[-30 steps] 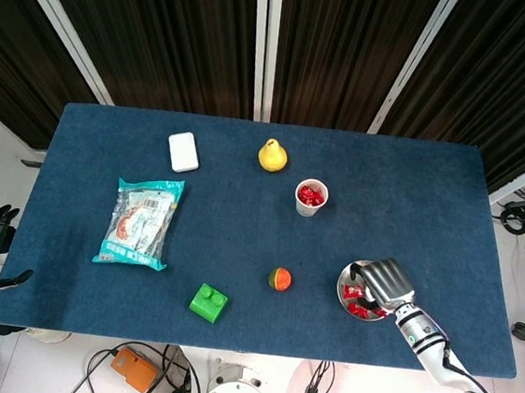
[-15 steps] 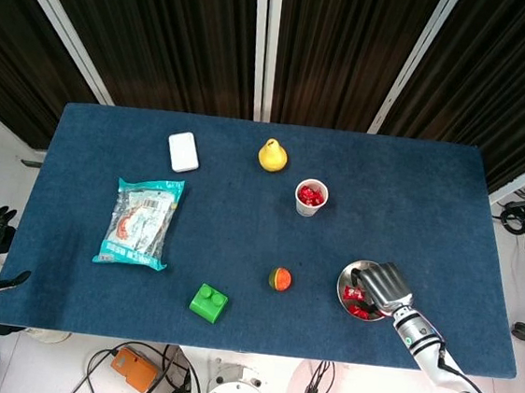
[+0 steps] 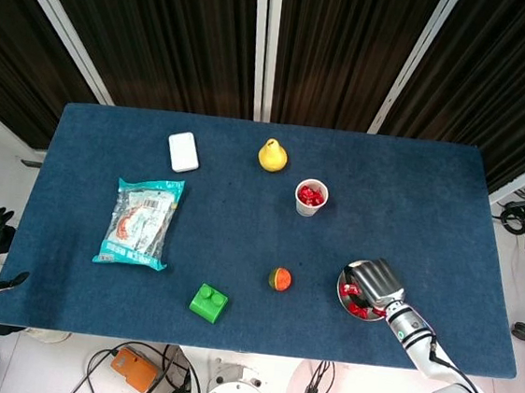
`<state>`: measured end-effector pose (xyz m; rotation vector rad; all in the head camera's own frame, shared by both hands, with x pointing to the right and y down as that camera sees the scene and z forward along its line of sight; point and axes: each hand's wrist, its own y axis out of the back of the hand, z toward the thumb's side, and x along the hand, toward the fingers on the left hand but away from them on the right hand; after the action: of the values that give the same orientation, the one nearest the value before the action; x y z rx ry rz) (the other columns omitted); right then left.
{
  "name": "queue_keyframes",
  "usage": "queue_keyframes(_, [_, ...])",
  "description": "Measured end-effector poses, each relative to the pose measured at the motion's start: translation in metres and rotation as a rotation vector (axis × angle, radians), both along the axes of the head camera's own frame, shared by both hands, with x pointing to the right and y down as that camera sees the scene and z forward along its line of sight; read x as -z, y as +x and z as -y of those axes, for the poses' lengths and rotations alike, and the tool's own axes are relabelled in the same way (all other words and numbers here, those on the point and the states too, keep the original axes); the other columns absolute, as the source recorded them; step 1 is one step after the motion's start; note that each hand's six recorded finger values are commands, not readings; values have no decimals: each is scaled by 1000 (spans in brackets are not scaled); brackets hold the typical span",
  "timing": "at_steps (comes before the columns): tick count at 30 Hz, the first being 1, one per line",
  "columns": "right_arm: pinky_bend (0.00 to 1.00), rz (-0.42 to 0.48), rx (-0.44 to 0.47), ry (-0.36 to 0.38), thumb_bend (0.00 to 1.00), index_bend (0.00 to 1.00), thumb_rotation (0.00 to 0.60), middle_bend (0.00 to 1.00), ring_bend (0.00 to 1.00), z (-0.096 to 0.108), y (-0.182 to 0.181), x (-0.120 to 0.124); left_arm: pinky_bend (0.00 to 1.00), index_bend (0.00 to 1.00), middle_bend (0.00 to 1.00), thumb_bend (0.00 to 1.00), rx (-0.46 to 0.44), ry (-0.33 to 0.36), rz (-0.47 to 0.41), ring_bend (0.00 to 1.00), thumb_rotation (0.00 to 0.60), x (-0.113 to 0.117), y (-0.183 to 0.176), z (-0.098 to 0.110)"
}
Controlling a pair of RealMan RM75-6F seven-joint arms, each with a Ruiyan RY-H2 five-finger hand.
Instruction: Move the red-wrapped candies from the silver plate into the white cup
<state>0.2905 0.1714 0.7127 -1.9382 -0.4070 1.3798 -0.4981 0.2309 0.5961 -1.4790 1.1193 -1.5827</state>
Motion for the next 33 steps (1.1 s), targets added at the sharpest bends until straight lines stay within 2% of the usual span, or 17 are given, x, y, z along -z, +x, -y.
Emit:
queue_keyframes(3, [1000,13,-24,27,617,681,600,908,1000,9,2,6,0,80,55,0,-1,0,1,0,600,0,0,0])
queue_keyframes(6, [1000,49,-66,77,617,681,600,908,1000,27,1,19,0,80,55,0,-4,4,0,0,600,1,0,1])
queue_keyframes(9, [1000,89,-107,137,616,682,600,908,1000,54,-2,34,0,80,55,0,-10,8,-1,0,600,2,2,3])
queue_keyframes(14, [1000,151,-166,220,617,680,600,908,1000,111,-20,52,0,80,55,0,-16,6,-1,0,600,2,5,4])
queue_keyframes(17, [1000,154,-188,228,616,673,600,908,1000,139,-32,50,0,80,55,0,-15,4,2,0,600,3,6,4])
queue_keyframes(22, [1000,119,-203,202,616,658,600,908,1000,174,-62,28,0,80,55,0,-4,-3,10,0,600,3,3,2])
queue_keyframes(26, [1000,99,-175,182,612,627,600,909,1000,183,-87,16,0,80,55,0,5,-8,16,0,600,4,1,-1])
queue_keyframes(33, [1000,76,-146,160,612,560,600,908,1000,180,-103,5,0,80,55,0,5,-10,17,0,600,3,1,-1])
